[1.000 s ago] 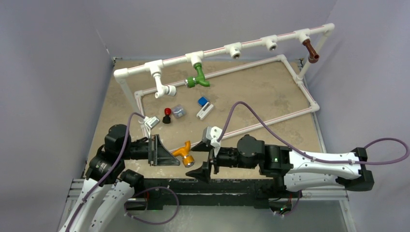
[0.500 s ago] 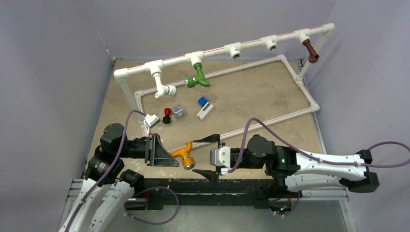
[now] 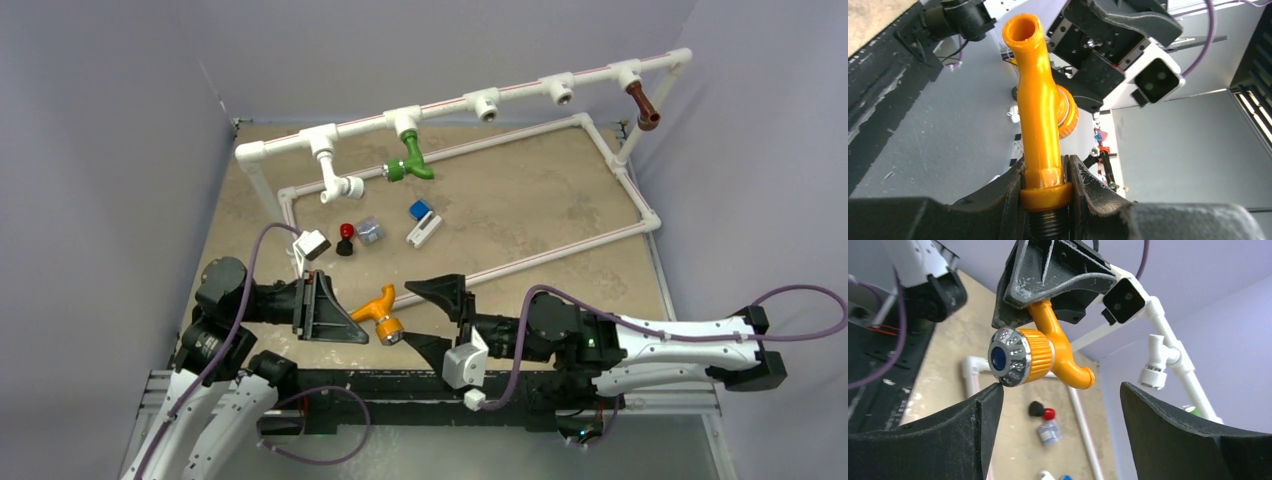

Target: Install the water faucets

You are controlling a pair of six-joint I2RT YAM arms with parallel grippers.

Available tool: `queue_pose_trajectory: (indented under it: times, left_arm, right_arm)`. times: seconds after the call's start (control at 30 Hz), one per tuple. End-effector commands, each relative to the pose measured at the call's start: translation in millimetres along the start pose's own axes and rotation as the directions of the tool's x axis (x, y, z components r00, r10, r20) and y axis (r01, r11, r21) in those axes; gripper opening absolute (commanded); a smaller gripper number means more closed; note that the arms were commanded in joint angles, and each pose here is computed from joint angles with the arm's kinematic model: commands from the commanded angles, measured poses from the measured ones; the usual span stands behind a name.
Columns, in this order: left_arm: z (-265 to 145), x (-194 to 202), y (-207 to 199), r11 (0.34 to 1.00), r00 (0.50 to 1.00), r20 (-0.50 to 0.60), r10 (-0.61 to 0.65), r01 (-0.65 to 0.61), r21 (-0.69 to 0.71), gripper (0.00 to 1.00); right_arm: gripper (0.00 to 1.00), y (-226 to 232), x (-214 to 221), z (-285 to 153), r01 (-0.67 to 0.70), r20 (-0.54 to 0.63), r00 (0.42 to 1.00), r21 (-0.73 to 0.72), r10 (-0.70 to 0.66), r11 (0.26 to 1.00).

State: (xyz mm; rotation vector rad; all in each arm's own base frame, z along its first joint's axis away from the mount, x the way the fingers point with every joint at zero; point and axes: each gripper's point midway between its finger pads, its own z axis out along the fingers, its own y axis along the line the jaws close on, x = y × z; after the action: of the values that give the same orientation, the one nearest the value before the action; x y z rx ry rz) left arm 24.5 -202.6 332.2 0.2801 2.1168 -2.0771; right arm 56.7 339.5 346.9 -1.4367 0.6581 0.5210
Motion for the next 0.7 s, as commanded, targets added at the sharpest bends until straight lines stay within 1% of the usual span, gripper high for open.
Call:
queue_pose_trajectory:
  times: [0.0,0.1,0.17,0.3,0.43,0.53,0.67]
  left_arm:
    - [-3,9,-19,0.997,0.998,-0.060,0.034,-0.030,0.067,0.00]
    - [-4,9,-24,0.997,0.997,-0.067,0.036,-0.031,0.074,0.00]
    - [-4,10,-28,0.997,0.997,-0.067,0.041,-0.037,0.073,0.00]
    - [-5,11,-30,0.997,0.997,-0.066,0.047,-0.042,0.069,0.00]
    - [-5,12,-29,0.997,0.997,-0.068,0.043,-0.038,0.068,0.00]
    - [-5,11,-28,0.997,0.996,-0.073,0.041,-0.036,0.068,0.00]
    - [-5,12,-28,0.997,0.996,-0.077,0.039,-0.034,0.068,0.00]
  right_arm:
    - [0.85,-36,1,0,0.234,-0.062,0.972,0.162,-0.227,0.959]
    - [0.82,-39,7,4,0.328,-0.117,0.943,0.161,-0.312,0.931]
    - [0.81,-42,5,5,0.373,-0.127,0.926,0.180,-0.354,0.910]
    - [0.79,-49,-10,5,0.419,-0.100,0.908,0.227,-0.407,0.879]
    - [0.74,-44,-23,12,0.468,-0.079,0.883,0.244,-0.463,0.850]
    - [0.70,-38,-29,17,0.508,-0.068,0.858,0.248,-0.509,0.825]
    - [0.65,-32,-31,25,0.535,-0.061,0.842,0.221,-0.536,0.815]
